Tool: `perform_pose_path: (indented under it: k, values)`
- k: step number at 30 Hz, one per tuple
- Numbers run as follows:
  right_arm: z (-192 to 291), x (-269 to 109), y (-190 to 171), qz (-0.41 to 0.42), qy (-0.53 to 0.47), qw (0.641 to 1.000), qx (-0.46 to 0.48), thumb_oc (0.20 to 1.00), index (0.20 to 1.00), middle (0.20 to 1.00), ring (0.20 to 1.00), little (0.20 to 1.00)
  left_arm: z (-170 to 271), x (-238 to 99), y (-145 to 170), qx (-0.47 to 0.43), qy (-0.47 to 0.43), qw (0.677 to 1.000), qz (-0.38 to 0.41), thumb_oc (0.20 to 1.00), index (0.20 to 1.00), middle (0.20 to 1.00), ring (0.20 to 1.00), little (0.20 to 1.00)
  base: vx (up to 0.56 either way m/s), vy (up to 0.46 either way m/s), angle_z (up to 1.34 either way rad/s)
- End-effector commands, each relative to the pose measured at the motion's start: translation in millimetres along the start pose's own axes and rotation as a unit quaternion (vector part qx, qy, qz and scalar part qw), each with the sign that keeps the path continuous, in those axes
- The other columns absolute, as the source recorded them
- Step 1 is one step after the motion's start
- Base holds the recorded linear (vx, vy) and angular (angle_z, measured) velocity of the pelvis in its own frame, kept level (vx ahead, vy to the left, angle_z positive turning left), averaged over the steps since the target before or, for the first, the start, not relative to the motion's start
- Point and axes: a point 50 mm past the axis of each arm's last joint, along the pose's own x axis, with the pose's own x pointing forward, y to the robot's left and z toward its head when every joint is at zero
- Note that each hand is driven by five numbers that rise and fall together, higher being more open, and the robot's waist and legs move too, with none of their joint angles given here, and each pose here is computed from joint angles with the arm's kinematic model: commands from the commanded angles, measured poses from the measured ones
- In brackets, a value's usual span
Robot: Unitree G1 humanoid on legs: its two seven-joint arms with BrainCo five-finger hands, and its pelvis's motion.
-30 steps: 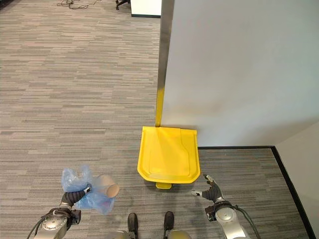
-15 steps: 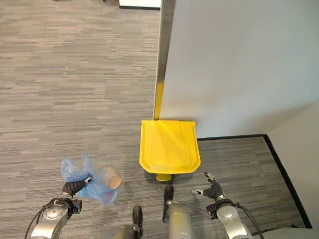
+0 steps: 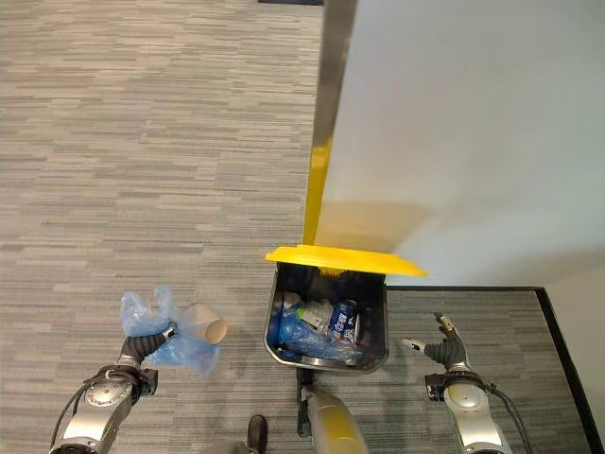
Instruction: Gather garbage on tea table into small bin, then transfer packed bag to large trash can.
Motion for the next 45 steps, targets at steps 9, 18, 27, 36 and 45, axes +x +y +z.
perform_pose_path:
  k: [9,18,27,36,45]
  values:
    - [14,-3,71,0.137,-0.014,0.991,0.008,1.000,1.000,1.000,1.000,1.000,3,-3,-1,0.041,-0.023,0.999,-0.026,0.200,0.200,0.200,0.200,0.200,0.02,0.014,0.00]
    - [106,6,119,0.226,-0.167,0.958,-0.052,1.000,1.000,1.000,1.000,1.000,39,13,-22,0.058,-0.082,0.992,-0.071,0.200,0.200,0.200,0.200,0.200,0.01,-0.019,0.13]
    - [236,19,108,0.178,-0.324,0.927,-0.068,1.000,1.000,1.000,1.000,1.000,112,20,-50,0.070,-0.215,0.963,-0.149,0.200,0.200,0.200,0.200,0.200,-0.07,-0.033,0.16]
    - [279,24,79,0.127,-0.364,0.920,-0.071,1.000,1.000,1.000,1.000,1.000,159,18,-85,0.129,-0.292,0.923,-0.216,0.200,0.200,0.200,0.200,0.200,-0.04,-0.019,-0.05]
    - [324,6,72,0.110,-0.436,0.887,-0.106,1.000,1.000,1.000,1.000,1.000,230,14,-123,0.176,-0.391,0.874,-0.228,0.200,0.200,0.200,0.200,0.200,-0.06,-0.008,-0.34]
